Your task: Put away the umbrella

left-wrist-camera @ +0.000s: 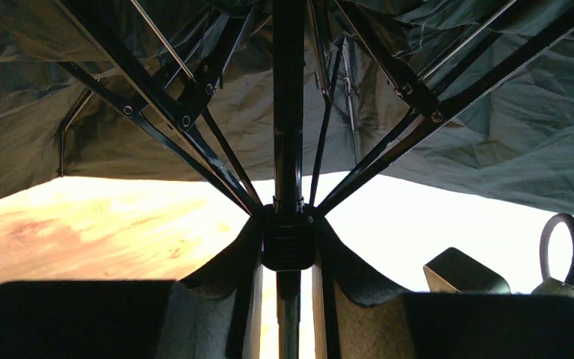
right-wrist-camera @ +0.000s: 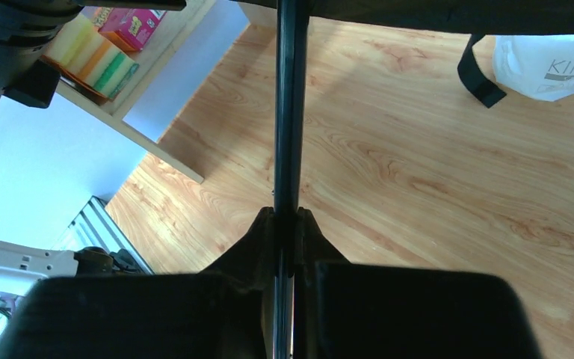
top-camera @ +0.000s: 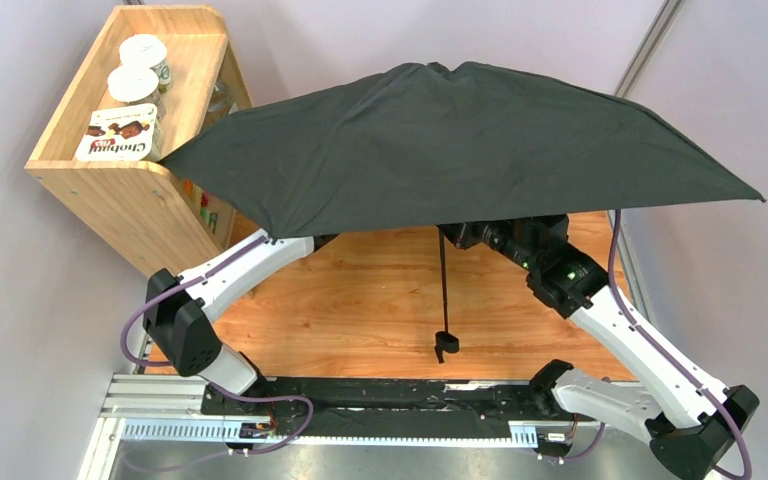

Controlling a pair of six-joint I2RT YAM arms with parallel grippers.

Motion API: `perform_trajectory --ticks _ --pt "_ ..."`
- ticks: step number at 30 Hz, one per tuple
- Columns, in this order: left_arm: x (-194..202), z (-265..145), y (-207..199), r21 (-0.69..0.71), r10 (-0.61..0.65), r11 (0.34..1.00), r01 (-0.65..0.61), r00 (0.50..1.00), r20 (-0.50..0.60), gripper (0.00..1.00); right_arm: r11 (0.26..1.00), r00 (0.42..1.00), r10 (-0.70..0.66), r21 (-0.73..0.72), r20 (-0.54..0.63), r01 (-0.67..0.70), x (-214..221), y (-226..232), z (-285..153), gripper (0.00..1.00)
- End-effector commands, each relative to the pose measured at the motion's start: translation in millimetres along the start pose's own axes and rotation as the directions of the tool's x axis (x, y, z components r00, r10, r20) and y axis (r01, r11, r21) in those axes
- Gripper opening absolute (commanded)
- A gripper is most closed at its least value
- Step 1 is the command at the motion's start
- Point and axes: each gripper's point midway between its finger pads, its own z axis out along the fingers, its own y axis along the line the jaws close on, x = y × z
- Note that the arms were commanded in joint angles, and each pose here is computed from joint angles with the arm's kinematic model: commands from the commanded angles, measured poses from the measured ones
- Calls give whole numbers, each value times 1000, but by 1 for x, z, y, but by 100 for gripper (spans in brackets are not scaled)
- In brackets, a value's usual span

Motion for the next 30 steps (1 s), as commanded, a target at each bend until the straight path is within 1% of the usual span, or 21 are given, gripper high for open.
perform_trajectory --ticks 1,2,3,4,5,6,9,10,12,13,14,15,16,18,20,21,23,25,28,30 --pt "31 -8 -27 59 22 998 -10 979 -205 0 999 918 42 -1 394 -46 -98 6 -22 0" --pt "36 -11 -24 49 -2 999 13 975 -221 2 996 909 82 -10 408 -85 -98 2 -21 0" --pt "38 -13 -23 35 -44 998 54 972 -230 9 992 896 123 -23 426 -125 -100 -3 -21 0" --pt "48 -19 -15 9 -55 998 59 964 -260 39 988 885 153 -33 439 -154 -100 -7 -21 0" --pt "50 -22 -11 -8 -59 998 59 961 -269 51 986 874 166 -45 456 -164 -101 -9 -22 0" --pt "54 -29 -9 -16 -65 998 63 955 -290 67 984 864 176 -50 471 -173 -102 -11 -23 0" --pt "57 -46 -17 19 -60 997 71 940 -336 68 976 845 208 -55 493 -208 -102 -21 -21 0" --pt "58 -56 -16 4 -58 998 63 934 -353 68 975 853 219 -77 474 -207 -98 -19 -19 0" --pt "58 -68 -23 33 -54 997 71 929 -367 68 972 841 233 -92 488 -216 -97 -22 -18 0" --pt "70 -76 -20 39 -62 996 85 915 -397 66 968 824 251 -108 509 -228 -102 -24 -20 0" --pt "68 -83 -25 59 -54 995 85 916 -398 64 963 821 268 -121 505 -240 -102 -26 -19 0" --pt "82 -91 -15 43 -59 995 86 902 -428 64 960 820 279 -136 500 -245 -104 -25 -19 0" --pt "82 -96 -17 49 -63 995 92 902 -427 64 958 819 288 -144 497 -250 -106 -24 -19 0" --pt "97 -106 -6 42 -82 993 111 894 -440 65 956 822 292 -159 488 -245 -108 -21 -19 0" --pt "111 -114 -8 77 -88 987 141 877 -473 67 955 819 296 -174 491 -241 -113 -17 -21 0" --pt "121 -120 -12 111 -65 984 140 861 -504 67 954 816 297 -180 496 -238 -117 -17 -23 0" --pt "139 -130 -14 132 -26 984 117 837 -546 68 954 821 294 -204 489 -220 -122 -11 -26 0" --pt "150 -137 -19 151 -5 983 108 827 -562 68 954 828 288 -213 481 -209 -124 -7 -27 0" --pt "159 -141 -6 108 -23 989 102 823 -567 67 948 824 303 -239 478 -210 -126 -2 -31 0" --pt "163 -145 -2 101 -14 991 88 816 -578 65 940 823 320 -265 469 -214 -127 3 -34 0"
